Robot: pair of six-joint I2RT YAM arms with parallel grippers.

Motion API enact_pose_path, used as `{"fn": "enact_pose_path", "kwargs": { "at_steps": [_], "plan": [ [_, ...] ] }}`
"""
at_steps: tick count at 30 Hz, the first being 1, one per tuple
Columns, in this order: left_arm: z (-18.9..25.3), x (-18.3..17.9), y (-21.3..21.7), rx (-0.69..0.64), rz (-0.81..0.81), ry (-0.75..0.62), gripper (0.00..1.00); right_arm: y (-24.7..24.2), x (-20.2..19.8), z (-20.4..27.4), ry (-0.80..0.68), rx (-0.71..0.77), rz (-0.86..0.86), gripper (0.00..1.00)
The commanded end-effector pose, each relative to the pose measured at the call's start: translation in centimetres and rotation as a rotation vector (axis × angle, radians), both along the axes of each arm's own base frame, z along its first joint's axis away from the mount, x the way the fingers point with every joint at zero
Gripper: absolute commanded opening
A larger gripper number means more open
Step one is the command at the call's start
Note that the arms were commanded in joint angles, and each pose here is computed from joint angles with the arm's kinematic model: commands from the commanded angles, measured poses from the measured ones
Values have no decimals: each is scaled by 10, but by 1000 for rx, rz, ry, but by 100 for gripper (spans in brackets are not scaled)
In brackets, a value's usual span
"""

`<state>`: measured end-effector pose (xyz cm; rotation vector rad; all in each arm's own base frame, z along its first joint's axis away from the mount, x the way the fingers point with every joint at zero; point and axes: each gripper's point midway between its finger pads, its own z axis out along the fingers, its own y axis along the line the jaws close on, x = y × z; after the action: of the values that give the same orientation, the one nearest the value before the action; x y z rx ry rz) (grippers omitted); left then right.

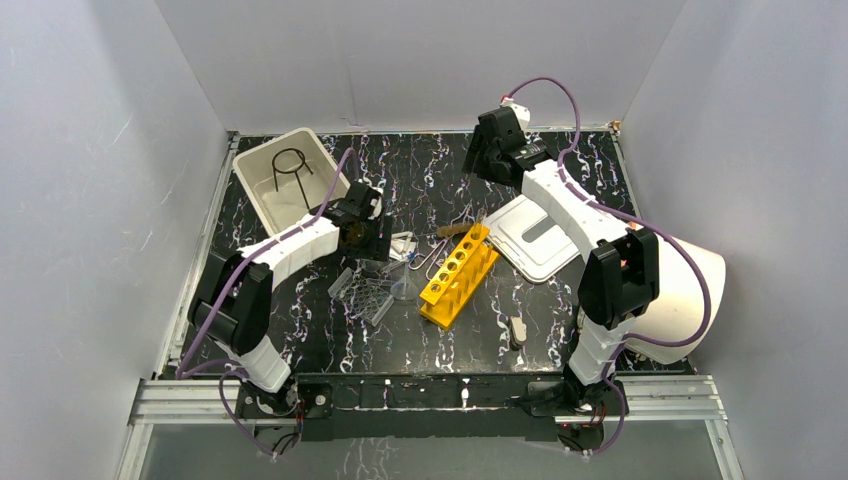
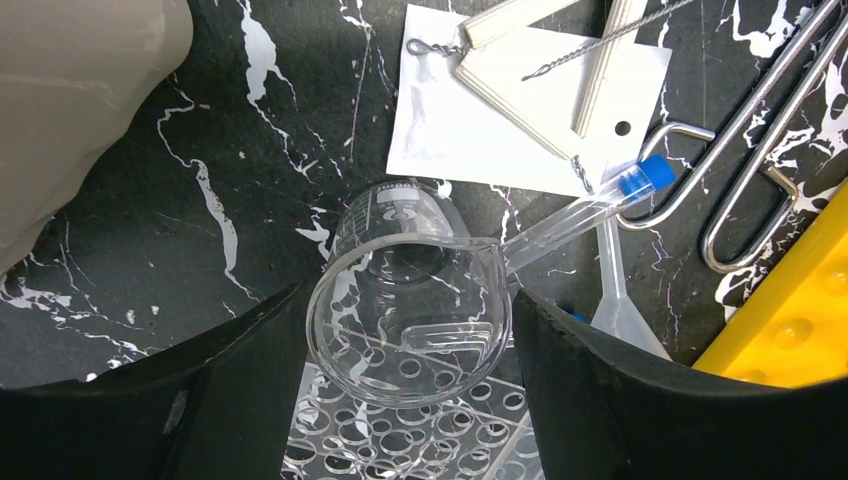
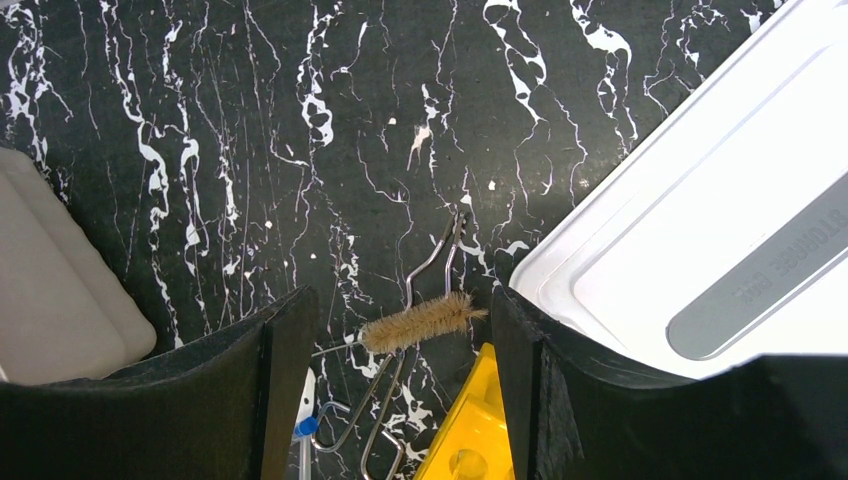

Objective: Organize the chemistry lab equipment

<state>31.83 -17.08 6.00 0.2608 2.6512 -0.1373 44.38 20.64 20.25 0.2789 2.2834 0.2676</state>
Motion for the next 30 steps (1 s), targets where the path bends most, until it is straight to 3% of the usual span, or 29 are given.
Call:
{"fn": "enact_pose_path", "kwargs": {
  "at_steps": [1, 6, 13, 22, 30],
  "plan": [
    [14, 12, 0, 27, -17, -79, 70, -1, 2, 34, -90, 39, 10, 72],
    [17, 16, -4, 19, -35, -106, 62, -2, 1, 36, -95, 38, 13, 72],
    [24, 15, -9, 16, -66, -124, 36, -3, 0, 38, -104, 35, 11, 72],
    [93, 21, -21, -70, -118, -260, 36, -3, -1, 41, -115, 47, 12, 72],
    [182, 51, -13, -86, -11, -474, 31, 0, 0, 42, -115, 66, 16, 72]
  ]
}}
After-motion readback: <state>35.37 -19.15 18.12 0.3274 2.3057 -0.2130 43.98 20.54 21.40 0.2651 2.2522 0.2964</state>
